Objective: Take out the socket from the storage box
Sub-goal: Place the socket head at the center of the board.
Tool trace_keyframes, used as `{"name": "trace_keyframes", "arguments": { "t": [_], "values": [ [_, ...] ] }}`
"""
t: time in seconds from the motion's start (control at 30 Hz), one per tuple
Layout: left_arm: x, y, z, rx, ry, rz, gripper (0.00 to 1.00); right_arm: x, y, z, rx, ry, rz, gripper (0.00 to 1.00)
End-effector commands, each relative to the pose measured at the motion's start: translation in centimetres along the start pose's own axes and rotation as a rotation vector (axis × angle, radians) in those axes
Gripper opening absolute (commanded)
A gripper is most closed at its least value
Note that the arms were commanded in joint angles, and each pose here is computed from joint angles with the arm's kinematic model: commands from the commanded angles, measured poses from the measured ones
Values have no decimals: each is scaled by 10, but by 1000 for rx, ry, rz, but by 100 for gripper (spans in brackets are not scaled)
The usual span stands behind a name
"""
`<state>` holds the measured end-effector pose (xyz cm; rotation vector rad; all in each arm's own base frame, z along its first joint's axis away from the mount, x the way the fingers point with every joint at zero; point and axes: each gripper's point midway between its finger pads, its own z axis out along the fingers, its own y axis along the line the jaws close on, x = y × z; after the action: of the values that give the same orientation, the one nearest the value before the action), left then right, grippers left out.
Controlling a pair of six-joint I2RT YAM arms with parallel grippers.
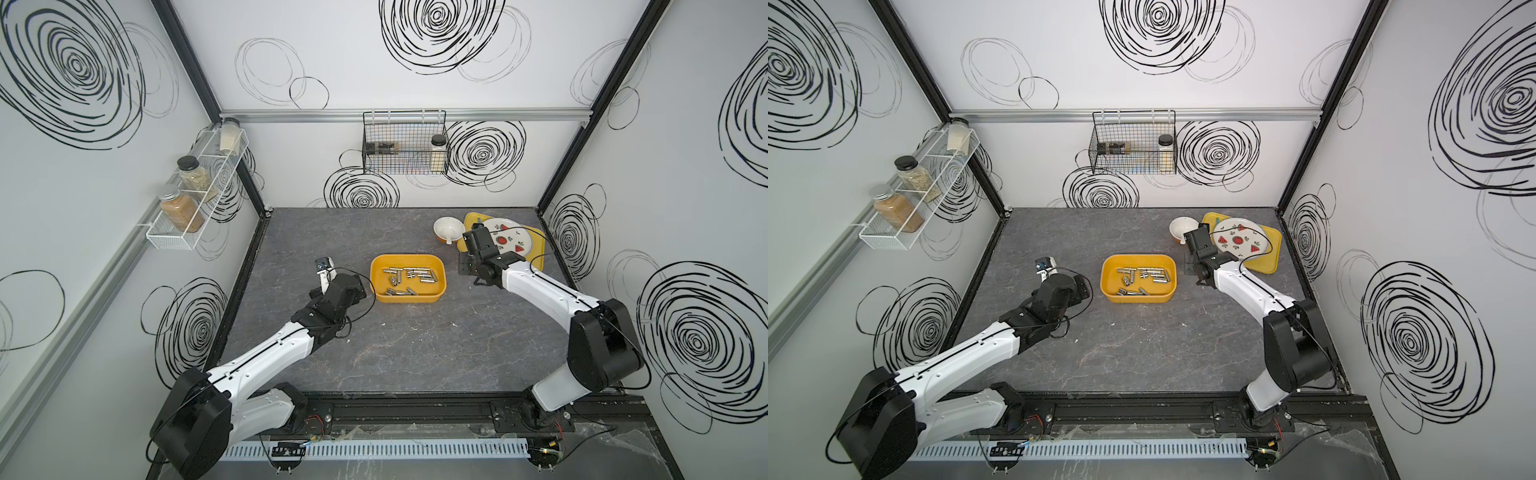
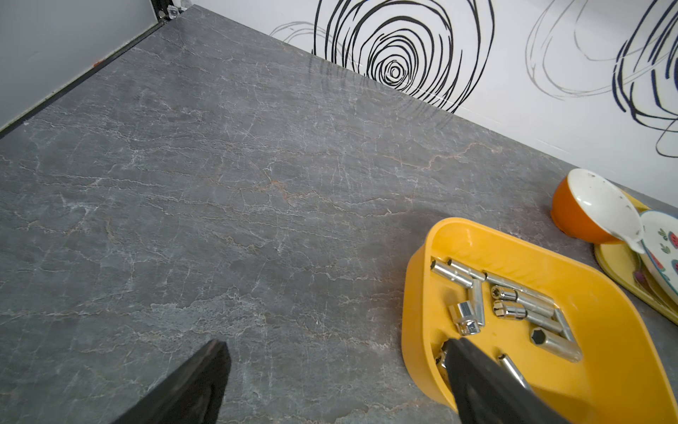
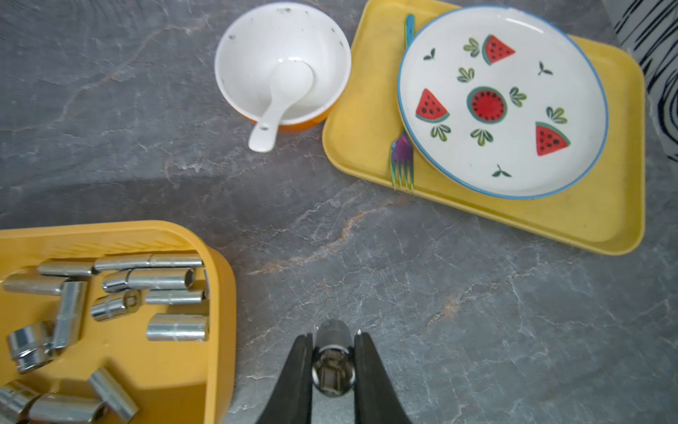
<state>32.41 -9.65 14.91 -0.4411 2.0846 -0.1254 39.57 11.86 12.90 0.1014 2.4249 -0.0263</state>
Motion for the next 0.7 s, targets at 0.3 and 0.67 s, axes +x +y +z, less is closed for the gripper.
{"name": "trace_keyframes", "arguments": {
  "t": [0.3,0.67],
  "values": [
    [-10,-7,-4,30,-44,-25,99,25,-16,37,41,69,55,13],
    [-12,-7,-5,26,-48,-22,99,53,-4,68,5,164,48,14]
  ]
}}
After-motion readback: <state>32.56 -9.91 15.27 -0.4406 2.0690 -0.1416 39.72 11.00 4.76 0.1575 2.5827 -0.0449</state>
